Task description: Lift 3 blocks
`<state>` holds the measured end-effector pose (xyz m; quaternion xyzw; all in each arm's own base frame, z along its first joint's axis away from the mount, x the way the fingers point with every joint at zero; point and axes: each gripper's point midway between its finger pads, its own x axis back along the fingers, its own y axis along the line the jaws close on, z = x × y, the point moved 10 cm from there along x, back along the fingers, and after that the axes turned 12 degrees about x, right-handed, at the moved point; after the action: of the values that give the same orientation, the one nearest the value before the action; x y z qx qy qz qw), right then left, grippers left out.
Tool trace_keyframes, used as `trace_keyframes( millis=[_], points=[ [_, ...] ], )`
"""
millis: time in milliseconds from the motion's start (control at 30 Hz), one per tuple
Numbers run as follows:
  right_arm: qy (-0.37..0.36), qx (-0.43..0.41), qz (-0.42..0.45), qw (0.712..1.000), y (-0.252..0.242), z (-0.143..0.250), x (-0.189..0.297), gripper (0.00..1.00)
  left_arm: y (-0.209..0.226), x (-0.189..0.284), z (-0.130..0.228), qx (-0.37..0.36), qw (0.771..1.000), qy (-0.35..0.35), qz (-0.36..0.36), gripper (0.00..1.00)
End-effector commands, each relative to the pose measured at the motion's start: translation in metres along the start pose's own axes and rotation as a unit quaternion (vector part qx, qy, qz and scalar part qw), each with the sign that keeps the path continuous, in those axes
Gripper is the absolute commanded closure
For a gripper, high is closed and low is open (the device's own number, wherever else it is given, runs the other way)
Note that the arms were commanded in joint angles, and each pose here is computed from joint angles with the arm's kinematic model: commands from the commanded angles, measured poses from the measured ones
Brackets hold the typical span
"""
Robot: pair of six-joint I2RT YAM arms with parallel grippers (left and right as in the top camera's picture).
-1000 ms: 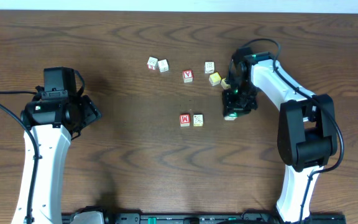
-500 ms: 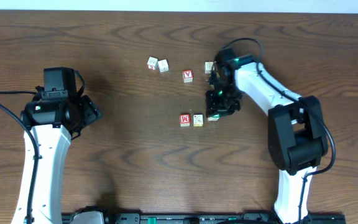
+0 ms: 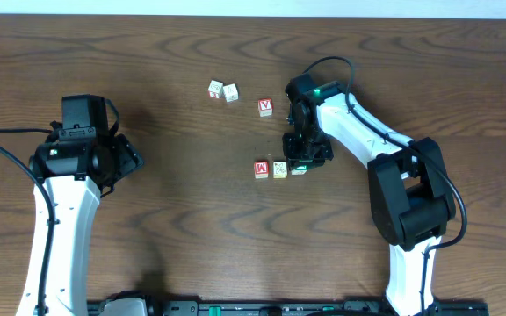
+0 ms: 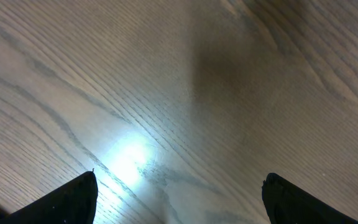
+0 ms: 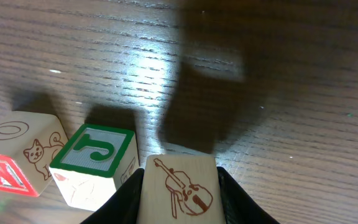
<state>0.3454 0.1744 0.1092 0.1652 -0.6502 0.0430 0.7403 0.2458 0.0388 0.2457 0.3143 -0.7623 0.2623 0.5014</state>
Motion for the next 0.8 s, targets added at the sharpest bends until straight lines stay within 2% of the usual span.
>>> trace_keyframes(
  millis=[0, 133, 500, 767],
  points=[
    [0.009, -0.011, 0.01, 1.0, 0.001, 0.002, -0.005, 0.68, 0.001, 0.0, -0.001, 0.004, 1.0, -0.002, -0.005, 0.15],
    [0.011, -0.012, 0.009, 1.0, 0.003, 0.003, -0.005, 0.64, 0.001, 0.0, -0.001, 0.004, 1.0, -0.002, -0.005, 0.15],
    [0.019, -0.019, 0.008, 1.0, 0.004, 0.005, -0.005, 0.63, 0.001, 0.0, -0.001, 0.004, 1.0, -0.002, -0.005, 0.15],
    [0.025, -0.025, 0.008, 0.999, -0.003, 0.002, 0.015, 0.6, 0.001, 0.0, -0.001, 0.004, 1.0, -0.002, -0.005, 0.15]
  ],
)
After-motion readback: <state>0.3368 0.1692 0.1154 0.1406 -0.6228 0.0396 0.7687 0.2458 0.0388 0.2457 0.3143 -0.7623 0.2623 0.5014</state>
